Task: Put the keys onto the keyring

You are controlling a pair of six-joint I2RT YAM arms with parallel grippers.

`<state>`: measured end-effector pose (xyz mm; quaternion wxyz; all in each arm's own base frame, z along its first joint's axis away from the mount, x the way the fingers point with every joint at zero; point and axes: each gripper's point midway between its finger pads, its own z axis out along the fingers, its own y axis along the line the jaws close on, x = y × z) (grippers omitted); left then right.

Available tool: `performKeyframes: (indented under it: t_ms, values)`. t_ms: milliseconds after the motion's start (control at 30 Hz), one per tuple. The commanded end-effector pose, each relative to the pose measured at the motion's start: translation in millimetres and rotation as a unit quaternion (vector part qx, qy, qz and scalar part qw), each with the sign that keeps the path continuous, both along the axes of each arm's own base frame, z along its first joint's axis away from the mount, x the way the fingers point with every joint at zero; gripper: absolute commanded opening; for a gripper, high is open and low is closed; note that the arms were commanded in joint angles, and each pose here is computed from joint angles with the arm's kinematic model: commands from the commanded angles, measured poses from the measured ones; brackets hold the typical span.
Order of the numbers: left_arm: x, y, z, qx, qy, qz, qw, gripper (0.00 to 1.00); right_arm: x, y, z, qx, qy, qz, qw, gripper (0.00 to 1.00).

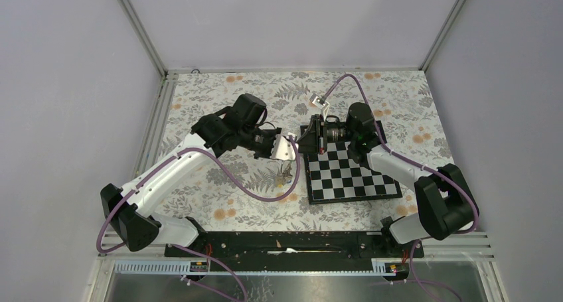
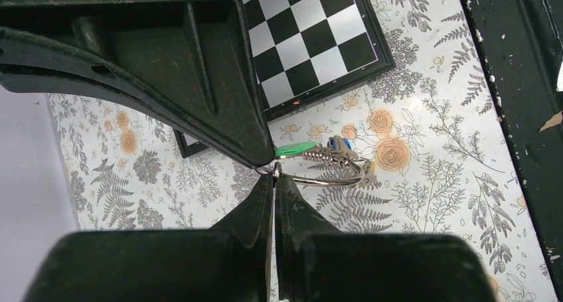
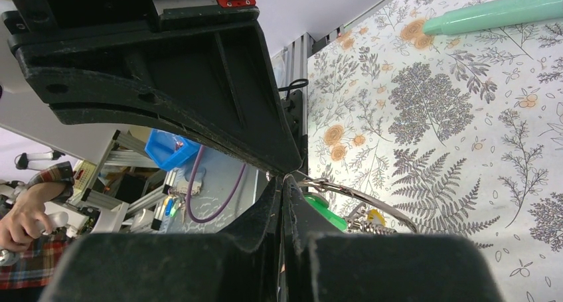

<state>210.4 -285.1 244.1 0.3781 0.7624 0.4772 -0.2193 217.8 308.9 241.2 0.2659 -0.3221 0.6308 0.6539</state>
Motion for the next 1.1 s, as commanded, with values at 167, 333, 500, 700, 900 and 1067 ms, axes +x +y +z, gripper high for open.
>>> performKeyframes:
  t_ms: [167, 333, 500, 700, 900, 1067]
  values:
    - [20.1, -15.1, 28.3, -0.039, -0.062, -0.006, 0.997, 0.00, -20.8, 3.5, 17.3, 0.027, -0.015, 0.048, 0.998, 0.00]
    - [22.7, -16.8, 29.5, -0.039, -0.064, -0.004, 0.997, 0.00, -19.4, 4.3, 18.6, 0.031, -0.007, 0.043, 0.999, 0.00]
    - [23.6, -18.0, 32.3, -0.042, -0.067, -0.006, 0.997, 0.00, -17.9, 4.9, 18.9, 0.034, -0.002, 0.036, 0.999, 0.00]
    - [25.4, -18.2, 31.7, -0.039, -0.070, -0.006, 0.997, 0.00, -17.0, 5.4, 18.6, 0.036, 0.004, 0.034, 0.999, 0.00]
    - [26.6, -20.3, 32.3, -0.039, -0.075, -0.010, 0.996, 0.00, -17.5, 5.4, 20.6, 0.040, 0.005, 0.035, 0.999, 0.00]
    - [22.5, -15.4, 40.1, -0.038, -0.084, -0.015, 0.996, 0.00, -9.9, 5.9, 8.2, 0.019, -0.001, 0.019, 1.000, 0.00]
